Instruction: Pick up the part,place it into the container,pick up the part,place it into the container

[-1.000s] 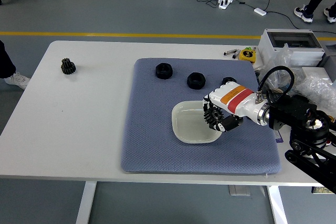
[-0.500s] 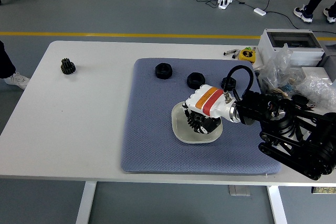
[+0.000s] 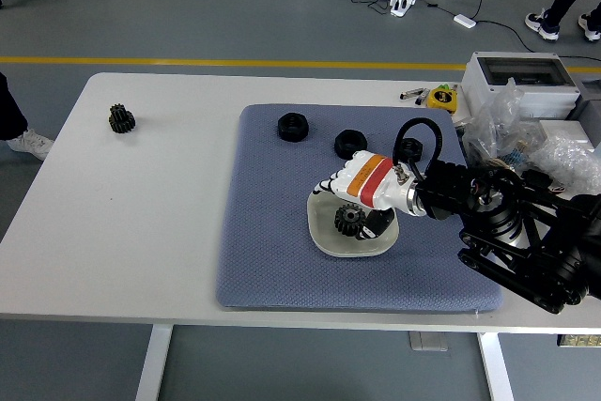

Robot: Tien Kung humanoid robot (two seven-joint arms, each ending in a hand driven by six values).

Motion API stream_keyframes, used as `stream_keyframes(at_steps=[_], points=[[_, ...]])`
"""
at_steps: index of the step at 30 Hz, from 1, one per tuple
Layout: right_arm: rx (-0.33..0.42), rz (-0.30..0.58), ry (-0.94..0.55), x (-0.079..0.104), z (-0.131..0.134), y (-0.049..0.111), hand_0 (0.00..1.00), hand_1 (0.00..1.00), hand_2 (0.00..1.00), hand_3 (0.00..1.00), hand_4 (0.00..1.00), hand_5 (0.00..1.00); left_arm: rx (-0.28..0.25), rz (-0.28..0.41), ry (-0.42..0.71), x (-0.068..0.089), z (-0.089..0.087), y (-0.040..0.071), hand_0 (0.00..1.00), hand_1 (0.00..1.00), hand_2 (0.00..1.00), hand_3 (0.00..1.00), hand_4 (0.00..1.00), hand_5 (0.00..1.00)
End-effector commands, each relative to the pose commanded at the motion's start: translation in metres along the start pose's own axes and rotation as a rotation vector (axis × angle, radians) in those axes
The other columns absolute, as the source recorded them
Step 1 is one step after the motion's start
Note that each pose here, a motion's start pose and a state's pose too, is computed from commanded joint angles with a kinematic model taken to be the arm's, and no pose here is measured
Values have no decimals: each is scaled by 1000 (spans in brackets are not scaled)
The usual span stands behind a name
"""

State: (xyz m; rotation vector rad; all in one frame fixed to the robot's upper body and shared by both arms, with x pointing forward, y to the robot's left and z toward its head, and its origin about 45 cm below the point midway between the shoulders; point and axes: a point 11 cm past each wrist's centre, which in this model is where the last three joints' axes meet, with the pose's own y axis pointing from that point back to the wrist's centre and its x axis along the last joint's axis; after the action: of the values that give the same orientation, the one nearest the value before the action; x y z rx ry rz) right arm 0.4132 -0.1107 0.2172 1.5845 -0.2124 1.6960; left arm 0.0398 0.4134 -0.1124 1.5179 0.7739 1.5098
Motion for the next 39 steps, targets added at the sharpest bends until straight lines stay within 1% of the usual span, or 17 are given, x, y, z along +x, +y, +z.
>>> stream_keyframes(at_steps=[5,6,11,12,13,17,18,19,21,23,24,28,29,30,35,36,39], points=[[-28,35,-24,8,10,9,289,505,755,892,998,230,-2,0,3,-1,2,0,666,695,631,555,597,489],[-42,45,-28,11,15,12,296,505,745,868,998,241,-3,0,3,-1,2,0,665,695,631,555,597,489],[-137,86,-49,24,48,33,296,505,745,868,998,241,-5,2,9,0,2,0,665,695,631,555,597,489],[-159,86,-61,24,56,37,326,544,726,803,998,272,-6,2,8,0,2,0,664,695,631,555,598,490],[-177,85,-73,24,63,41,326,544,726,803,998,272,-6,2,7,0,2,0,664,695,631,555,598,490],[-250,52,-139,11,90,55,326,544,726,803,998,272,-5,3,8,1,2,0,664,695,631,555,598,490],[-265,41,-158,5,95,57,369,561,699,720,998,290,-4,3,9,0,1,0,664,694,631,555,598,490],[-274,35,-169,2,98,58,369,561,699,720,998,290,-3,3,9,0,1,0,664,694,631,555,598,490],[-297,-1,-227,-16,104,58,369,561,699,720,998,290,-1,2,7,0,0,0,664,694,631,555,598,490],[-312,-28,-259,-29,107,59,369,561,699,720,998,290,-1,1,3,0,1,0,664,694,631,555,598,490],[-318,-42,-266,-35,108,59,348,532,668,629,998,288,-1,0,2,-1,1,0,663,694,631,555,598,490],[-343,-75,-290,-52,112,61,348,532,668,629,998,288,-2,-1,4,-2,1,0,663,694,631,555,598,490],[-350,-80,-294,-56,113,61,348,532,668,629,998,288,-2,-1,4,-2,1,0,663,694,631,555,598,490],[-355,-83,-298,-58,114,62,338,526,653,599,998,288,-2,-1,3,-2,1,0,663,696,633,556,597,489],[-401,-103,-326,-73,124,68,338,526,653,599,998,288,-4,-2,4,-1,2,0,663,696,633,556,597,489],[-406,-105,-330,-75,125,69,327,517,610,559,974,276,-4,-2,4,-1,2,0,663,696,632,557,597,490],[-422,-107,-348,-81,128,72,327,517,610,559,974,276,-4,-3,3,-1,2,0,663,696,632,557,597,490]])
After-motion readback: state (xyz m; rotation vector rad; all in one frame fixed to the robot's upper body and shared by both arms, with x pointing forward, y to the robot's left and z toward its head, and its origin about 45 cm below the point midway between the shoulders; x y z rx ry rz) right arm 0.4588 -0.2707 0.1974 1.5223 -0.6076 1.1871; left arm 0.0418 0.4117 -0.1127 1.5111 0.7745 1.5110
